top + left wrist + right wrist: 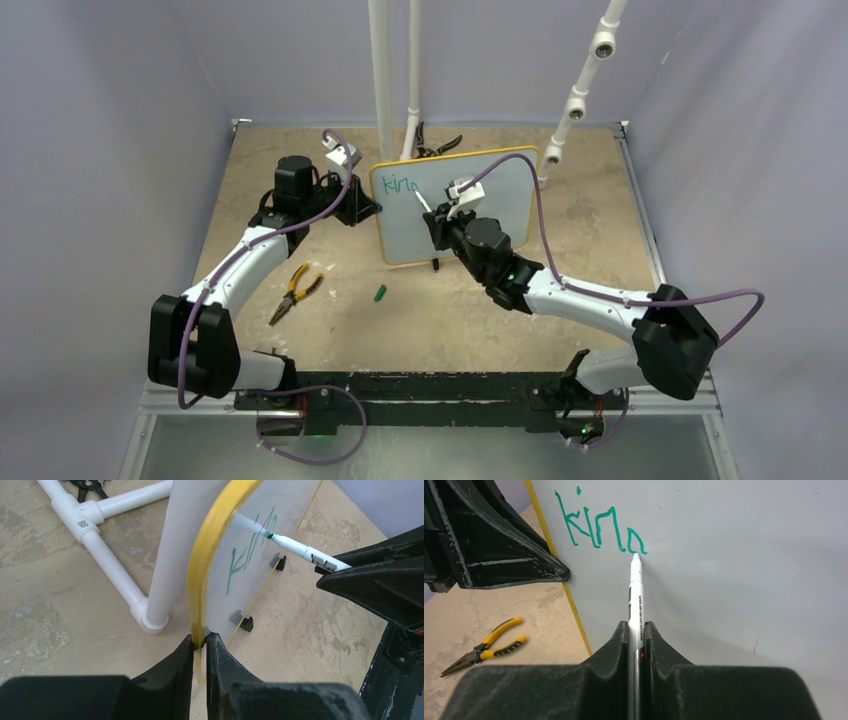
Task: Write a sentence on the whiteboard
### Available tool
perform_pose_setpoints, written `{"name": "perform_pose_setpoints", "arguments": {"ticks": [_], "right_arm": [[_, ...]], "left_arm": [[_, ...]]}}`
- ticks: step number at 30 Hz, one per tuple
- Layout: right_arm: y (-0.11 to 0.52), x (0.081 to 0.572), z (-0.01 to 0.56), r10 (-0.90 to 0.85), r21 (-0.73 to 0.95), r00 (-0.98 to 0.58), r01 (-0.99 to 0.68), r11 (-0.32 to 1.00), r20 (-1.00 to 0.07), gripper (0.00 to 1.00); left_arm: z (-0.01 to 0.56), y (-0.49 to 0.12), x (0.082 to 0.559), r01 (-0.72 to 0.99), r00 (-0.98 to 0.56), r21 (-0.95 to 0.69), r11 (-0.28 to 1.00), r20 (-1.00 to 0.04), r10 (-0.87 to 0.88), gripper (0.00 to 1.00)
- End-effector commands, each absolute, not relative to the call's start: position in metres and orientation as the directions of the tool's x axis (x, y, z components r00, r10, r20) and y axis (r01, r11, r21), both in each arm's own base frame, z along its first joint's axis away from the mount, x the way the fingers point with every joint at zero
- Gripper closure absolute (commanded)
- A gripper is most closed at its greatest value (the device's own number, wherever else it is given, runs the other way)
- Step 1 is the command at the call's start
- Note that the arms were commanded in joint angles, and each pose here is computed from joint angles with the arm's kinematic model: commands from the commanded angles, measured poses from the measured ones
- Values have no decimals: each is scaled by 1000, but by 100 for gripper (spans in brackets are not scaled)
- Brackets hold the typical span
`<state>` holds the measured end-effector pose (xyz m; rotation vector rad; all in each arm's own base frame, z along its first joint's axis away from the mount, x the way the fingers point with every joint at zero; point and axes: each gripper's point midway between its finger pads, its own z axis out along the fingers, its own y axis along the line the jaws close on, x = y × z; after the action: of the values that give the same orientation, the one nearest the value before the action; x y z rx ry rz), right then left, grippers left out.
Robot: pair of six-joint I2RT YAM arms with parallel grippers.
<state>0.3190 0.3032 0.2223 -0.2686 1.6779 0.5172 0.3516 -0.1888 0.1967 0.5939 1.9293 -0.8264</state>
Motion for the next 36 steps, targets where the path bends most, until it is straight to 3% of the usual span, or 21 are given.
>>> {"name": "perform_pose_setpoints", "arguments": {"ticks": [1, 21, 36], "right_arm": [[288, 325, 236, 136, 184, -146, -396, 900, -980, 100], [291, 338, 285, 172, 172, -36, -387, 906, -984, 100], [285, 333, 252, 161, 187, -99, -366, 912, -982, 100]], "left_arm": [[210, -184, 363, 688, -399, -242, 684, -914, 77, 100], [212, -185, 362, 691, -396, -242, 681, -915, 76, 100], [212, -185, 362, 693, -394, -242, 679, -916, 76, 100]]}}
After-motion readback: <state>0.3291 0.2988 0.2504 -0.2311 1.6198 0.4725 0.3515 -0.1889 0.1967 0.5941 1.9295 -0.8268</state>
